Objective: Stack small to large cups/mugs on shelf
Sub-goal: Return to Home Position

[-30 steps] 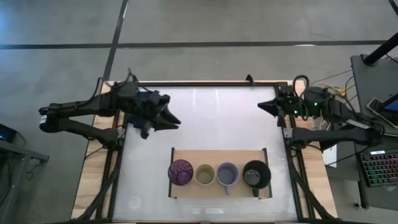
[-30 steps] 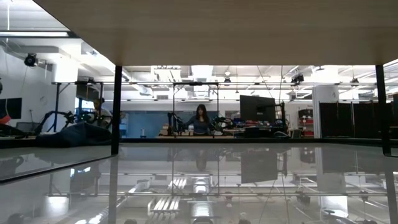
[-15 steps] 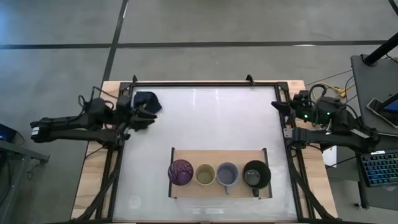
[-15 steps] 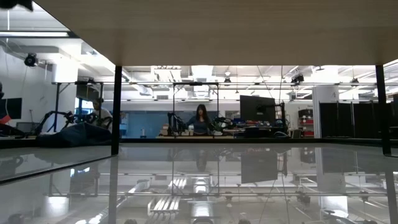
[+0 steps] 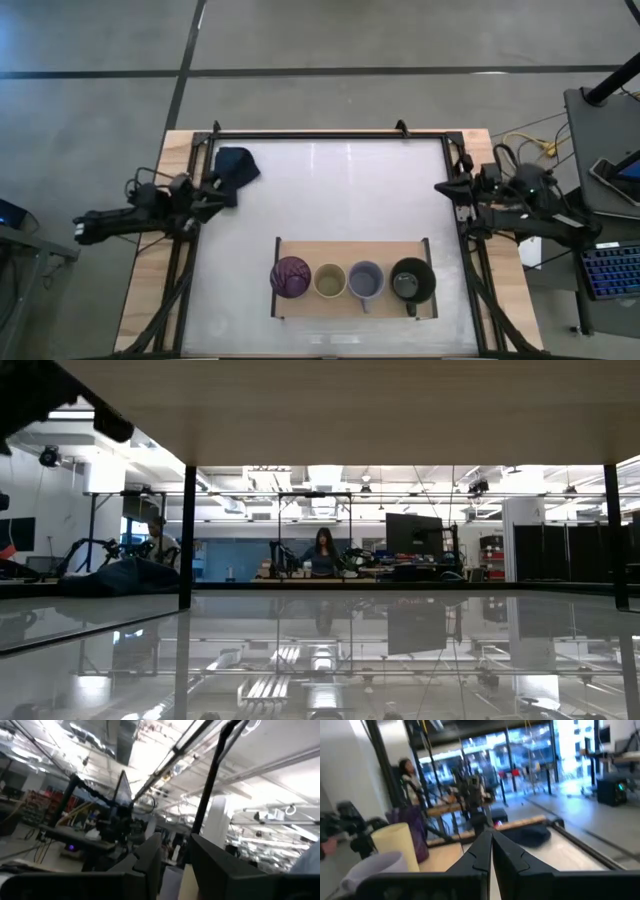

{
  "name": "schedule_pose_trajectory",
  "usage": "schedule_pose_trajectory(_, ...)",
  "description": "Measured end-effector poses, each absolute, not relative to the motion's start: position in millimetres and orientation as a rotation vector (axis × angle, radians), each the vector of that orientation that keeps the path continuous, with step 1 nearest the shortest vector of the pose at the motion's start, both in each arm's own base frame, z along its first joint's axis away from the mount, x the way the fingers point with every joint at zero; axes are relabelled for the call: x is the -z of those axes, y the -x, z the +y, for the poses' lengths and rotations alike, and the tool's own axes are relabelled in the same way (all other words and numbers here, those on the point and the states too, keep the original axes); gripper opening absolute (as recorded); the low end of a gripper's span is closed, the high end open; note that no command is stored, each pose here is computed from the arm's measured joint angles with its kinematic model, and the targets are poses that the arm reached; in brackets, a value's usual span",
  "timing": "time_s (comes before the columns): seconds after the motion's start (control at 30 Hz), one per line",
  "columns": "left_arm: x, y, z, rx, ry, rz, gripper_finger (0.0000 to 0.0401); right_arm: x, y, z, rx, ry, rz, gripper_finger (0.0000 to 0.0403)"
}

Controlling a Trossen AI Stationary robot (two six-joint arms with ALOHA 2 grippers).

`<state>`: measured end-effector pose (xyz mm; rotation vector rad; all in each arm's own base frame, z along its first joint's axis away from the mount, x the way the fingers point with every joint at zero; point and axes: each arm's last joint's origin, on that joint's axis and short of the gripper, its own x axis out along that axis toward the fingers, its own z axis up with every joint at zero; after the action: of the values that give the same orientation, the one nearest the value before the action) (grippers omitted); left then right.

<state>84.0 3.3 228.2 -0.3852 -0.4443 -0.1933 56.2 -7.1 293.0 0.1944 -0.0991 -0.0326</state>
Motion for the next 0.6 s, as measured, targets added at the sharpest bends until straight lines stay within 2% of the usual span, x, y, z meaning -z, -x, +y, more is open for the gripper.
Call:
schedule_pose_trajectory(0.17,-211,-89,4,0.186,0.388,-0.443,0.0088,-269,-55,-7,0.023,-0.193,-0.167,0.0008)
schedule_pose_trajectory(0.37,-185,-100,6,0.108,0.497,-0.163,0.0088,-237,-73,-12,0.074,-0.267,-0.073,0.0008)
schedule_pose_trajectory(0.6,-173,-102,6,0.071,0.535,-0.049,0.0088,-193,-87,-16,0.138,-0.37,-0.02,0.0009)
